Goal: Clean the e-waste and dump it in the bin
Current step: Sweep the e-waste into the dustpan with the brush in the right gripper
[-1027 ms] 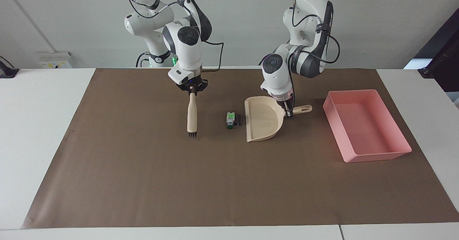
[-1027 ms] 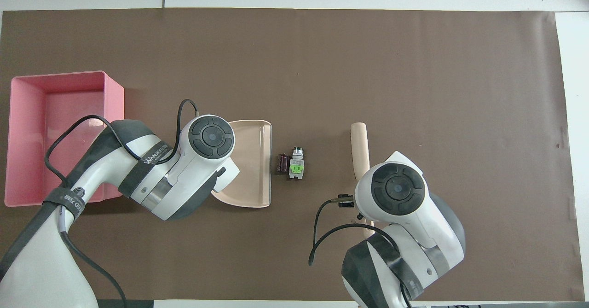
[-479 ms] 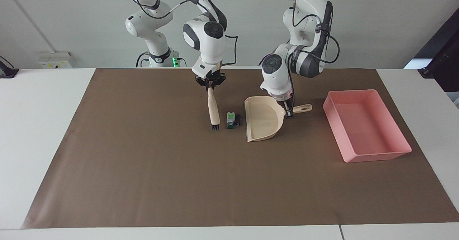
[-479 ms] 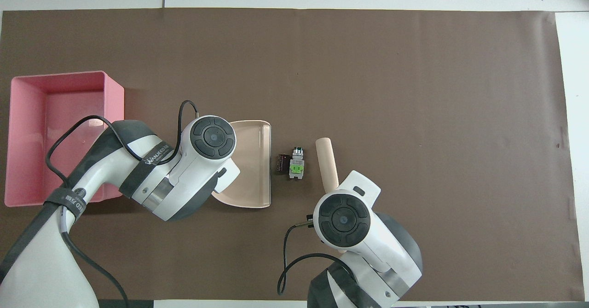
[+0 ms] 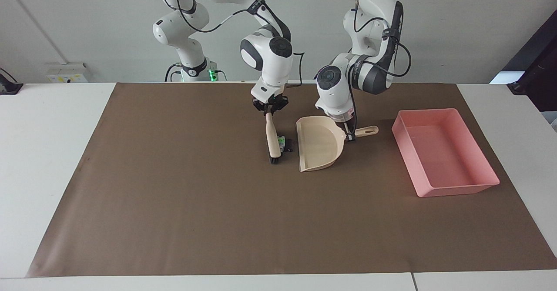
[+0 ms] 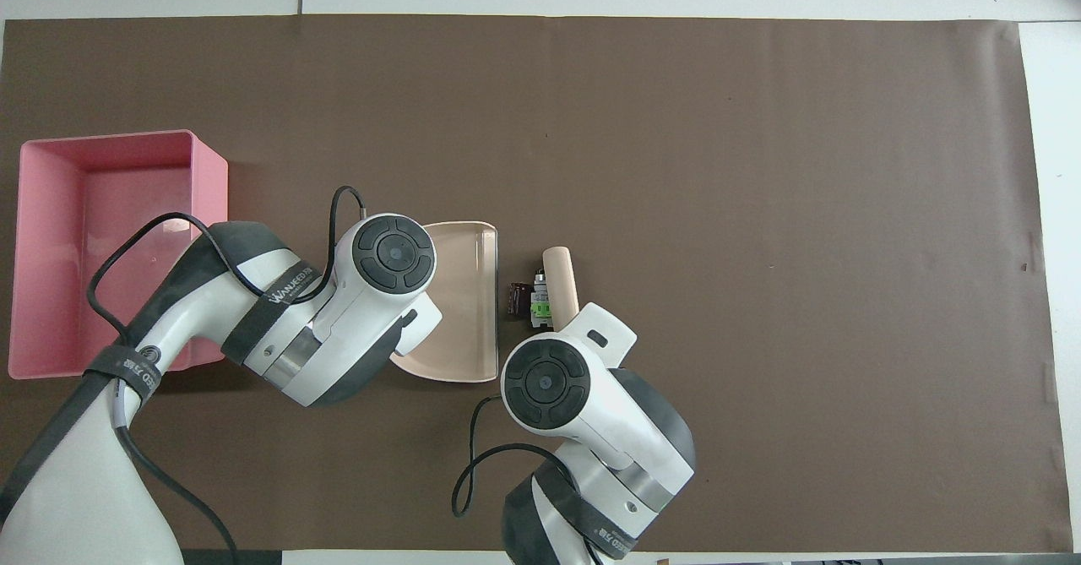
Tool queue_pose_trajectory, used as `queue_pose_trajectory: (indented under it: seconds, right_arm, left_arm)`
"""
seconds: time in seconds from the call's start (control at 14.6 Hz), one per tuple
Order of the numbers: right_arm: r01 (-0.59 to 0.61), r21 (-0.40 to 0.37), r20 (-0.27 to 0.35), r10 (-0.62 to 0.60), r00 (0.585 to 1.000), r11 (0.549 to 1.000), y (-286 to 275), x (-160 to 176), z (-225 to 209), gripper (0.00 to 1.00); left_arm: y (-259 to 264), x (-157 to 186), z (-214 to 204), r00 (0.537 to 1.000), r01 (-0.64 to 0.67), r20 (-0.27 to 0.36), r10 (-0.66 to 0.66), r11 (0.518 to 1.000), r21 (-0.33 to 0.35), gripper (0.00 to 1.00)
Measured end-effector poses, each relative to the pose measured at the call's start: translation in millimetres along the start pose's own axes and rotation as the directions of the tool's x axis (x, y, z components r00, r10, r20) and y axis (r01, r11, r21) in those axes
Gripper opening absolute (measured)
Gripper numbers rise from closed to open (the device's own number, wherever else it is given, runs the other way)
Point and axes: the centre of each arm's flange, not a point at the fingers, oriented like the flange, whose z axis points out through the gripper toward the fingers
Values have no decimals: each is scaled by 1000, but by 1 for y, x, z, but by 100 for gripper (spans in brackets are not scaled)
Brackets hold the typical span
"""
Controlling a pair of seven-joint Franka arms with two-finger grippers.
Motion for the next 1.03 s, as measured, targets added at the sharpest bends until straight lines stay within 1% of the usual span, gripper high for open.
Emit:
queue_pose_trajectory:
  seconds: [0.14,0.27,0.48,0.55,0.75,1.03]
  right_arm:
    - [10,15,-12,-10,1000,1000,-19,0,0,26]
    - [-10,91,-9,11,1000,996,-38,-1,-5,26]
    - [-45,213,5,45,999,976,-63,3,-22,26]
    - [-47,239,2,48,999,970,-71,2,-27,26]
    - [-47,258,-2,49,999,965,-77,3,-30,26]
    - [-46,263,-6,50,999,964,-79,5,-33,26]
  left_arm:
    - [0,0,0,1000,-1,1,1,1000,-1,33]
    - [1,0,2,1000,-2,2,2,1000,-3,33]
    - [2,1,5,1000,-2,1,2,1000,-3,33]
    - [2,1,5,1000,-2,-1,2,1000,-1,33]
    - [2,0,10,1000,0,-14,0,1000,9,33]
    - [1,-8,18,998,17,-59,-14,999,42,33]
